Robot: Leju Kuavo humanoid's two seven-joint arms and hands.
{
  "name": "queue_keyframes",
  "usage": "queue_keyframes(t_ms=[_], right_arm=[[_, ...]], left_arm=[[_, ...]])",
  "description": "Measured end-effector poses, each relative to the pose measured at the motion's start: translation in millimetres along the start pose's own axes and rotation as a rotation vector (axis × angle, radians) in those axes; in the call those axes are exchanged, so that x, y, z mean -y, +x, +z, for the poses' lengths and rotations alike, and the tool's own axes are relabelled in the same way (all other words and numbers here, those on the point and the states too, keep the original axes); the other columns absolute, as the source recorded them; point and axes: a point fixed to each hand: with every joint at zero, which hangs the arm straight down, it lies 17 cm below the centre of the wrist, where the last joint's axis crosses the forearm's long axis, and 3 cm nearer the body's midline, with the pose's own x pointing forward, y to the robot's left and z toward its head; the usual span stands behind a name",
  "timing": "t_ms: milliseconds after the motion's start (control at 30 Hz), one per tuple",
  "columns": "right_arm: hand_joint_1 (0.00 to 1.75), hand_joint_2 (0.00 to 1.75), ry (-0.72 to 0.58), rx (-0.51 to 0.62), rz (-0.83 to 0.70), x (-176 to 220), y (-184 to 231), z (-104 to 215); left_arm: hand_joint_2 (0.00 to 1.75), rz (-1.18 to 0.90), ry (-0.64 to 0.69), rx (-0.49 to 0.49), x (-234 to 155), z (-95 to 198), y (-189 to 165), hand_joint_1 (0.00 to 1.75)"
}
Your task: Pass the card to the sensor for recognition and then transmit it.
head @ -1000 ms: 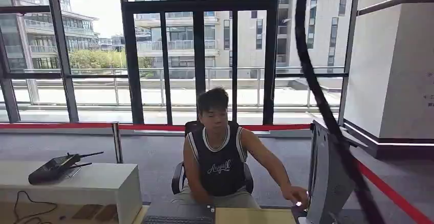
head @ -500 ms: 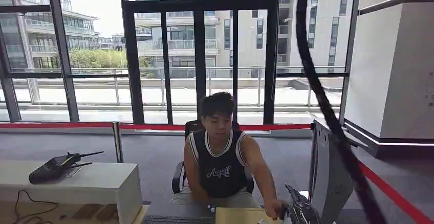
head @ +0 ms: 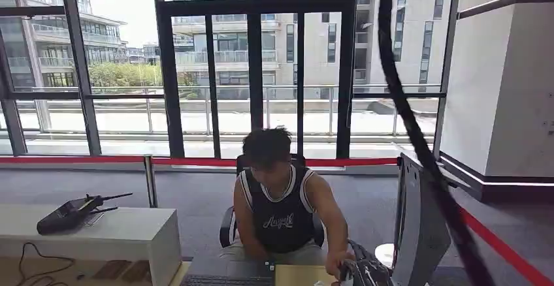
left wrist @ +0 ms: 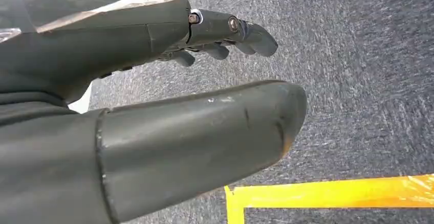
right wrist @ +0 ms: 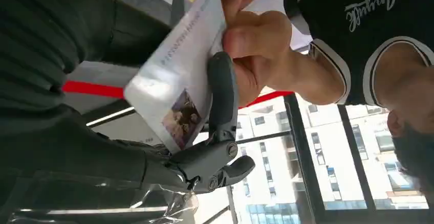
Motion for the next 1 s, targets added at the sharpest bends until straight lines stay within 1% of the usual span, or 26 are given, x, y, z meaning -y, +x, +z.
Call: queue_keyframes(t_ms=[100,133,167,200,467,567,667,700,800,1000], right_arm=[[0.87,1.75,0.012,-0.004,0.007,-6,-2,2],[0.0,1.75,0.014,-0.005,0.007,-7,-1,2],[0.0,1.75,0.015,-0.005,0.008,-8,-1,2],[0.0,0.0,0.018,-0.006,0.01,-9,-2,3],[0.0,0.0,-0.003,-0.016,-0.013,-10,-5,4],[0.0,0.0,0.009,-0.031,-0.088,-17,-9,10],[0.0,0.0,0.049,-0.048,-0.218,-35,-9,26],[0.0,1.75,0.065,-0.049,-0.259,-42,-8,34],[0.0,1.75,0.124,-0.029,-0.349,-66,0,60],[0.0,1.75,0.209,0.008,-0.416,-99,17,110]], left_arm=[[0.0,0.0,-0.001,-0.001,0,0,0,0.0],[0.0,0.0,-0.001,-0.001,0,0,0,0.0],[0.0,0.0,0.0,-0.001,0,0,0,0.0],[0.0,0.0,0.0,-0.001,0,0,0,0.0],[0.0,0.007,-0.001,-0.005,1,0,-1,0.0],[0.0,0.015,-0.001,-0.015,1,0,-3,0.0],[0.0,0.027,-0.001,-0.04,1,1,-8,0.0],[0.0,0.033,0.001,-0.046,1,1,-10,0.0],[0.0,0.05,0.005,-0.057,0,1,-12,0.0],[0.0,0.062,0.006,-0.068,1,1,-15,0.0]])
